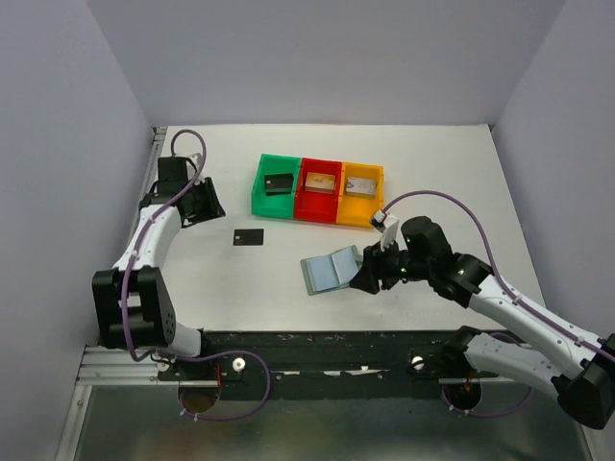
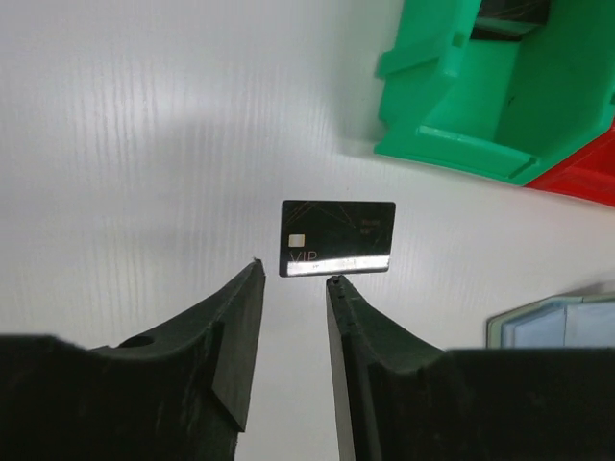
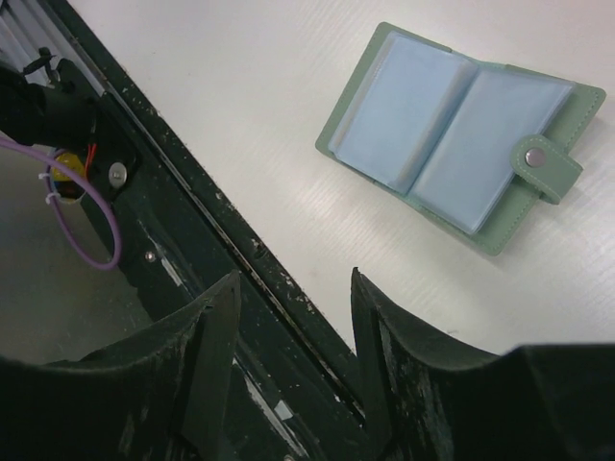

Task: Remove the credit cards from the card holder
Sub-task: Remove the credit card from the card holder.

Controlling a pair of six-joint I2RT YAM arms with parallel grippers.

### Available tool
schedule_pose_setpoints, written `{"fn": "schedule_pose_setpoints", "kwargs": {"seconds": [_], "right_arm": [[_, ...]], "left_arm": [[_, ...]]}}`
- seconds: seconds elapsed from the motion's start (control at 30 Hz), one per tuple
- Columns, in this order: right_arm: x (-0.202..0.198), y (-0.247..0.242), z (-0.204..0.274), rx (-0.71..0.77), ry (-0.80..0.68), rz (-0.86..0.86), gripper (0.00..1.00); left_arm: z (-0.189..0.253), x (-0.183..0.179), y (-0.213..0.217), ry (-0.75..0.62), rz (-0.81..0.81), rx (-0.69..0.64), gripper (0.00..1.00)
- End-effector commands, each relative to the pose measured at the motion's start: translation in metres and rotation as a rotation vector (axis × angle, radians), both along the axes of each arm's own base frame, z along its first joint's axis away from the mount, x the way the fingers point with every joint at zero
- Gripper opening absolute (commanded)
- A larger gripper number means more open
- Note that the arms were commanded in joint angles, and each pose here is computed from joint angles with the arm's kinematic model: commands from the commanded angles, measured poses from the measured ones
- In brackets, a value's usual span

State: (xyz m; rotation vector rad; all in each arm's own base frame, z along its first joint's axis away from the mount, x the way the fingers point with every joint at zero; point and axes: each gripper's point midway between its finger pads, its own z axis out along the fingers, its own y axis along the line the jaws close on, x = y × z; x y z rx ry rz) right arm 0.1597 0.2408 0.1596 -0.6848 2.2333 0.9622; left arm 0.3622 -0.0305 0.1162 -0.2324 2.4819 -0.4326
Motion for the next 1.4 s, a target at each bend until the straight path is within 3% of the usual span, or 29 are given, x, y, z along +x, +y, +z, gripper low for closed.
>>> {"fn": "schedule_pose_setpoints", "kwargs": {"seconds": [0.0, 0.13, 0.23, 0.27, 0.3, 0.4, 0.5, 0.63, 0.73, 0.9, 1.1, 1.23, 1.37], "right_arm": [[0.011, -0.004, -0.011, -0.053, -0.010, -0.045, 0.57], [0.023, -0.006, -0.017, -0.092, -0.009, -0.098, 0.57], [0.032, -0.010, -0.021, -0.138, -0.015, -0.144, 0.56], [0.036, -0.012, -0.021, -0.150, -0.022, -0.165, 0.56], [0.040, -0.014, -0.022, -0.164, -0.030, -0.188, 0.56], [0.052, -0.021, -0.025, -0.186, -0.047, -0.276, 0.57], [0.056, -0.018, -0.030, -0.169, -0.031, -0.307, 0.59], [0.062, -0.017, -0.046, -0.232, 0.036, -0.347, 0.60], [0.075, -0.030, -0.057, -0.343, 0.039, -0.424, 0.60], [0.088, -0.034, -0.066, -0.422, 0.037, -0.466, 0.60], [0.098, -0.034, -0.081, -0.514, 0.067, -0.477, 0.60], [0.101, -0.030, -0.091, -0.537, 0.089, -0.471, 0.60], [0.102, -0.030, -0.100, -0.574, 0.107, -0.466, 0.59]], "left_arm": [[0.026, -0.012, -0.019, -0.128, 0.023, 0.078, 0.47], [0.029, -0.033, -0.042, -0.218, 0.068, 0.198, 0.49], [0.050, -0.051, -0.060, -0.341, 0.141, 0.187, 0.50], [0.059, -0.055, -0.066, -0.399, 0.169, 0.137, 0.56], [0.062, -0.058, -0.067, -0.440, 0.216, 0.074, 0.99], [0.076, -0.067, -0.077, -0.556, 0.353, -0.252, 0.99], [0.085, -0.084, -0.110, -0.660, 0.123, -0.404, 0.99], [0.052, -0.093, -0.128, -0.405, 0.074, -0.343, 0.99], [0.040, -0.102, -0.134, -0.320, 0.071, -0.333, 0.99], [0.037, -0.117, -0.141, -0.316, 0.053, -0.423, 0.99], [0.056, -0.137, -0.155, -0.482, -0.059, -0.638, 0.99], [0.036, -0.138, -0.160, -0.344, -0.101, -0.532, 0.99], [0.017, -0.144, -0.169, -0.247, -0.121, -0.545, 0.96]]}}
